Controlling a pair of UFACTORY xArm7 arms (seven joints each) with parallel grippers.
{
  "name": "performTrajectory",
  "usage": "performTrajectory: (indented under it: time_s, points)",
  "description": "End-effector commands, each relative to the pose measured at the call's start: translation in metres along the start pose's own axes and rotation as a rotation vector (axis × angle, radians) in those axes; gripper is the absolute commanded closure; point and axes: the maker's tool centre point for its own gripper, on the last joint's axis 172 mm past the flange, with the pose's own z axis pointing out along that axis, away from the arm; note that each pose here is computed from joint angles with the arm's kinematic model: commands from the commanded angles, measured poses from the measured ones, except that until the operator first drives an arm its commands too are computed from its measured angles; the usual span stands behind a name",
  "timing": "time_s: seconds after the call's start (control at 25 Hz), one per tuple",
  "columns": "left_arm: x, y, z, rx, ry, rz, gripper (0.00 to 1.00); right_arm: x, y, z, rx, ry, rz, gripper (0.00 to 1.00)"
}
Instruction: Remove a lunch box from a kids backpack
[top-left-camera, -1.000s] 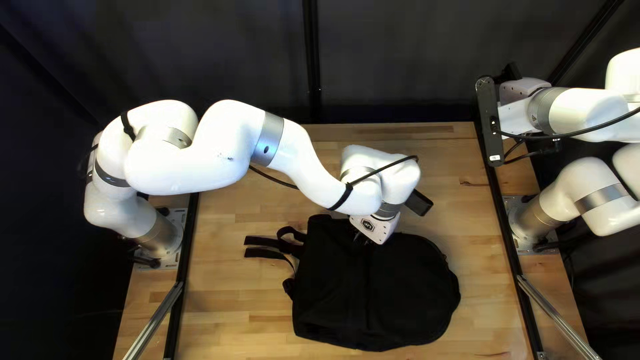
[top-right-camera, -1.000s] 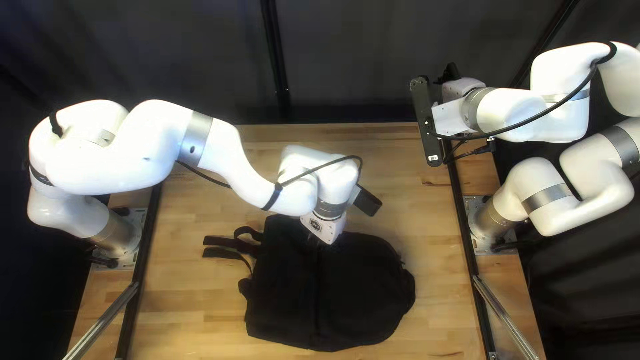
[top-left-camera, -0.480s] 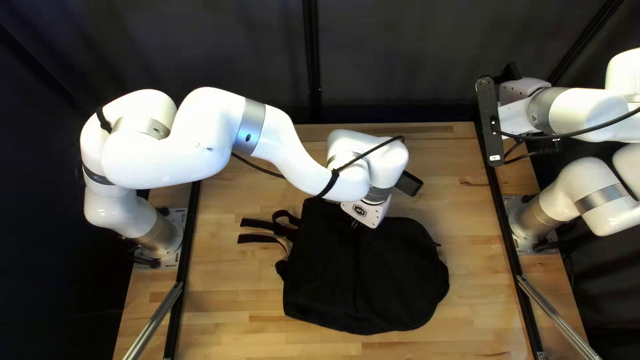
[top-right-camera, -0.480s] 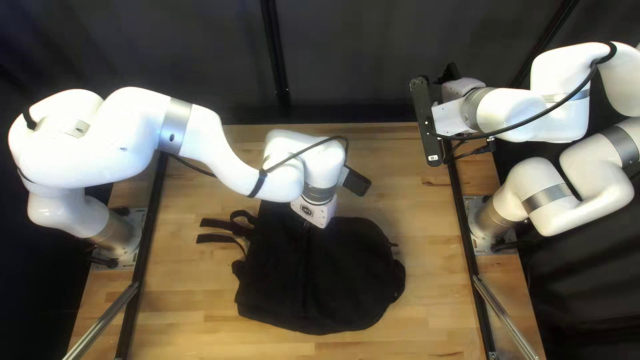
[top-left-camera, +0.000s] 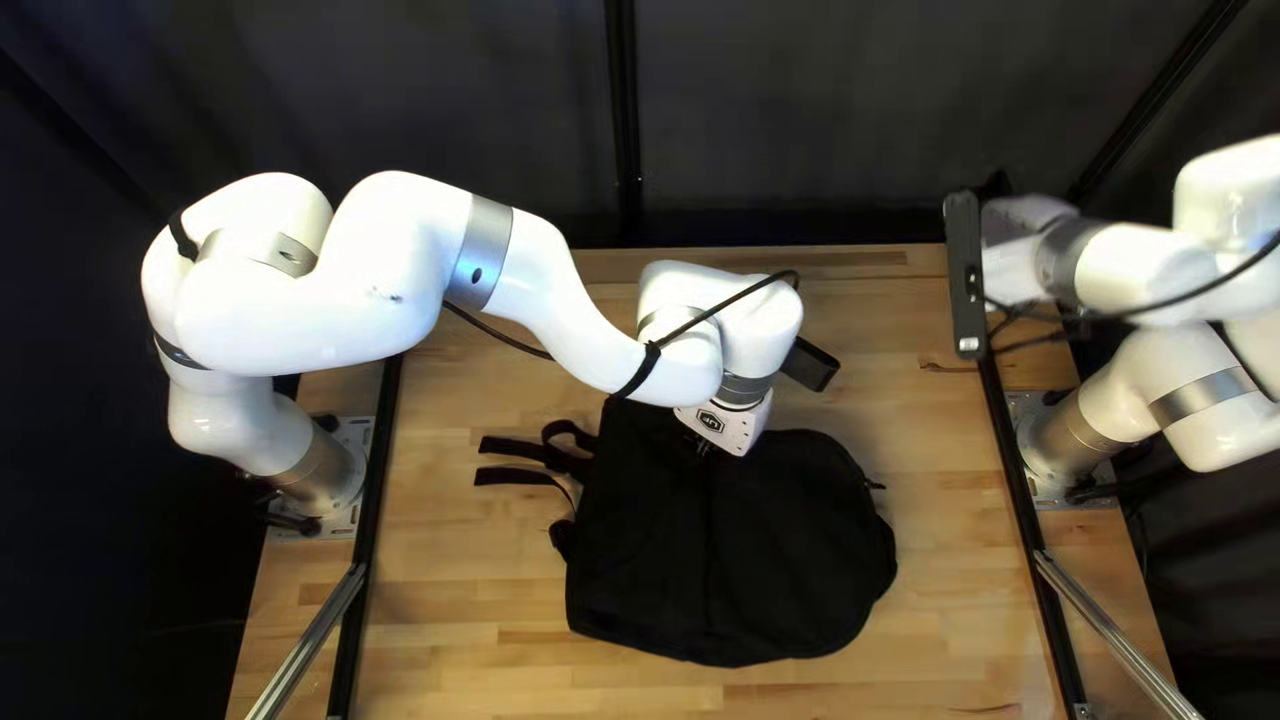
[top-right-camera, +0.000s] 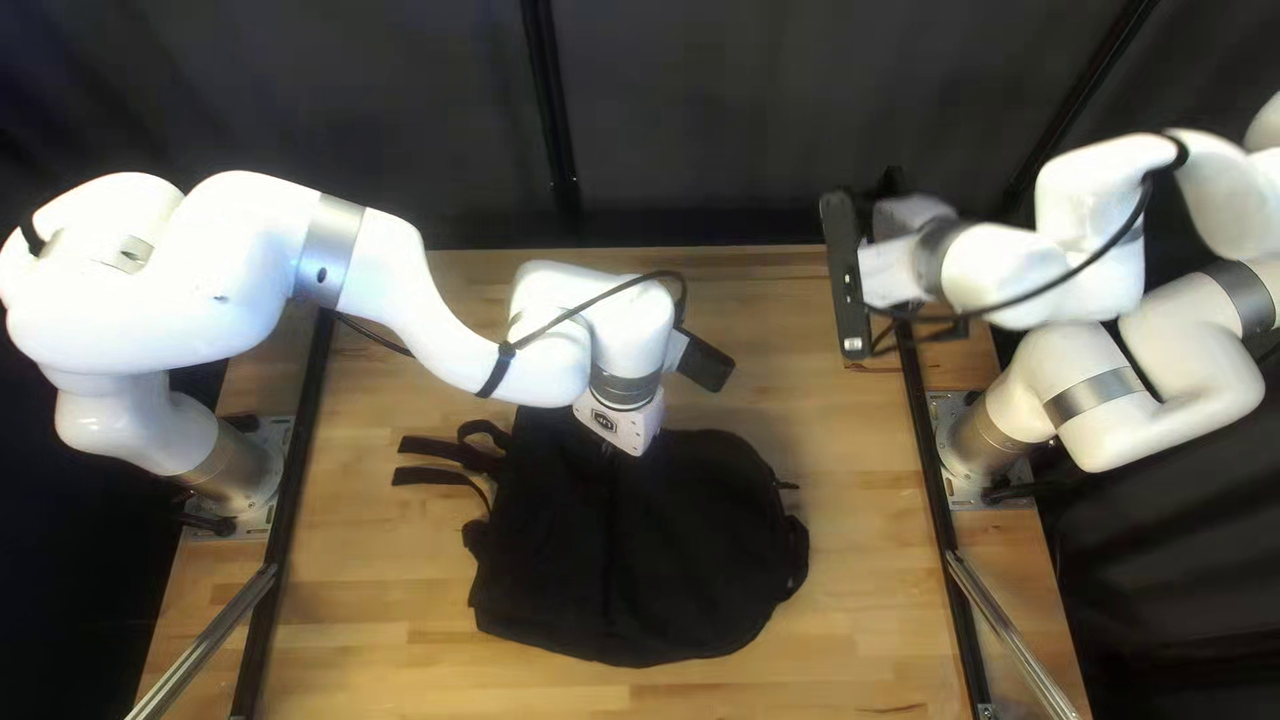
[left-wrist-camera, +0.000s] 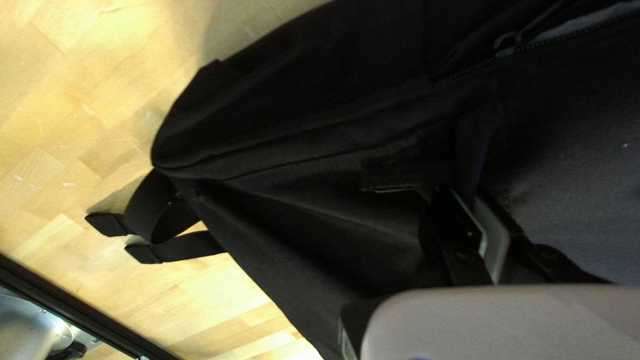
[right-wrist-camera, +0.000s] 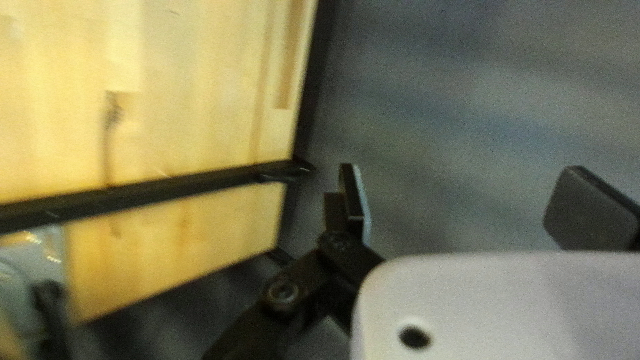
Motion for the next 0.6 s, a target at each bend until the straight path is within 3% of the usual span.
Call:
performTrajectory:
  time_s: [0.04, 0.32, 0.6]
  points:
    - [-0.001, -0.004, 0.002, 0.002, 0.004, -0.016, 1.0, 0.023, -0.036, -0.002, 0.054, -0.019, 0.048, 0.0]
    - [-0.005, -0.019, -0.004, 0.007, 0.02, -0.049, 1.0, 0.05, -0.088, -0.005, 0.143, -0.064, 0.143, 0.0]
    - [-0.009, -0.027, -0.008, 0.01, 0.034, -0.07, 1.0, 0.075, -0.141, 0.0, 0.225, -0.035, 0.219, 0.0]
